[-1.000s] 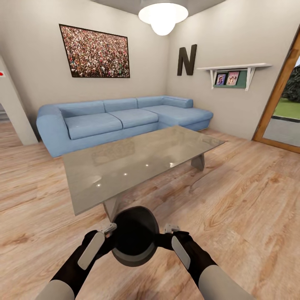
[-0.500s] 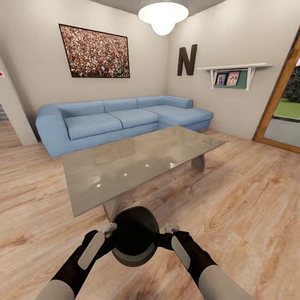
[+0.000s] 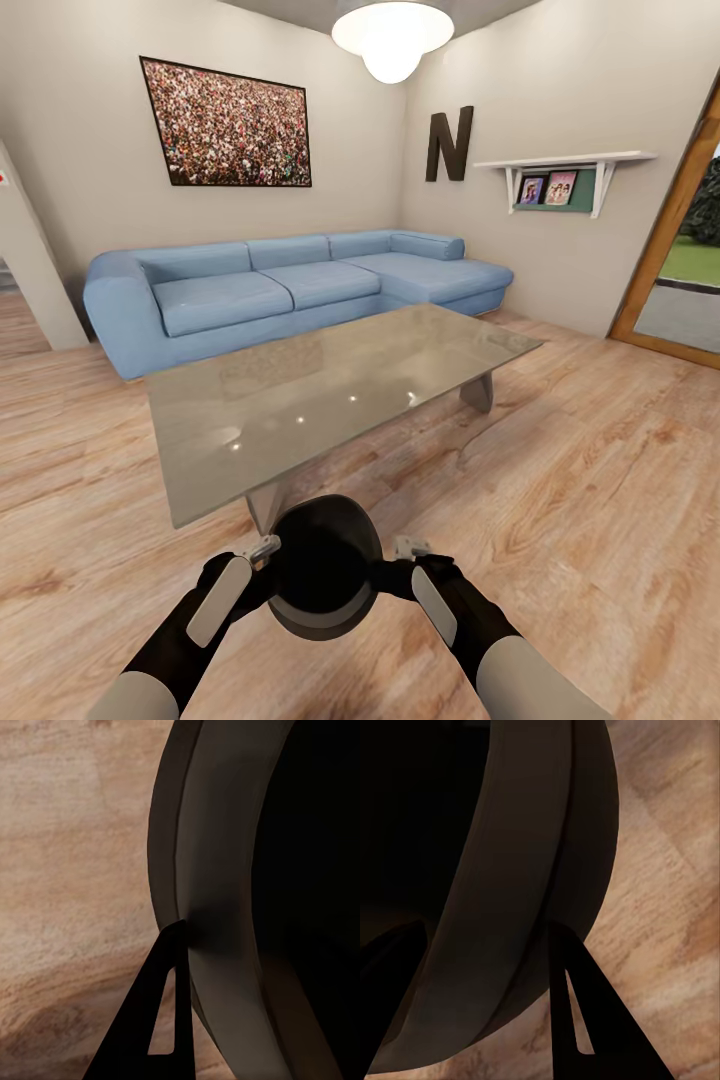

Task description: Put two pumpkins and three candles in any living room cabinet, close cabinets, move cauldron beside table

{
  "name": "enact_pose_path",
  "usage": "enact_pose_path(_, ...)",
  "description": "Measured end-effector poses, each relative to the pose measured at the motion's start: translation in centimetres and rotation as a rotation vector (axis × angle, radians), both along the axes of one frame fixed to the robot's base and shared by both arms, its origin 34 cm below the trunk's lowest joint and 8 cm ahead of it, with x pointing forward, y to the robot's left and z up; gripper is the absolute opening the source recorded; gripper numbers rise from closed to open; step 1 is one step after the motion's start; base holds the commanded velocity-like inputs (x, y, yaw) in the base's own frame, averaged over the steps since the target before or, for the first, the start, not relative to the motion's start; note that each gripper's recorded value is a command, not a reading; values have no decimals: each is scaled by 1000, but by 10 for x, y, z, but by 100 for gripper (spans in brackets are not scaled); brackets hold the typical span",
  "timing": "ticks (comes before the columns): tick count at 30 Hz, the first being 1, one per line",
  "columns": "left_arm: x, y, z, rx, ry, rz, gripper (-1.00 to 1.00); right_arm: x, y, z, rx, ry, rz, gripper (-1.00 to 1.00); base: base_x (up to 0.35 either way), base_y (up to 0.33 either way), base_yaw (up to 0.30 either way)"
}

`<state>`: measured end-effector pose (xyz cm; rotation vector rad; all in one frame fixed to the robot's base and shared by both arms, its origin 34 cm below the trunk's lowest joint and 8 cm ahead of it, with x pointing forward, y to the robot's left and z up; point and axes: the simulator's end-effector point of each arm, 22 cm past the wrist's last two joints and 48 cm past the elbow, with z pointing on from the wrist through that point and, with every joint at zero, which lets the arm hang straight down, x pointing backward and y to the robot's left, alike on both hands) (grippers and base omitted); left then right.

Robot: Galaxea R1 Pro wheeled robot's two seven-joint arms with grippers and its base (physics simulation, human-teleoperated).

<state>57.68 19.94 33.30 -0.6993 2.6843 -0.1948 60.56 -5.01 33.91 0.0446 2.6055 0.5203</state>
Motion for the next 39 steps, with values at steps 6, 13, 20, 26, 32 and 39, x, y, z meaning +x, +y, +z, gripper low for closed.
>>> enact_pose_path(6, 0, 0, 0, 0, 1, 0, -100, 0, 0, 0, 0, 1, 0, -100, 21, 0, 0)
enact_pose_path(13, 0, 0, 0, -1, 1, 0, -100, 0, 0, 0, 0, 1, 0, -100, 112, 0, 0)
enact_pose_path(20, 0, 0, -1, -1, 1, 1, -100, 0, 0, 0, -1, 1, 0, -100, 68, 0, 0)
enact_pose_path(26, 0, 0, -1, -2, 1, 1, -100, 0, 0, 0, -2, 1, 0, -100, 39, 0, 0)
enact_pose_path(32, -1, 0, -1, -3, 2, 2, -100, 0, 0, 0, -2, 2, 0, -100, 13, 0, 0)
enact_pose_path(39, 0, 0, -1, -1, 1, 2, -100, 0, 0, 0, -1, 2, -1, -100, 0, 0, 0)
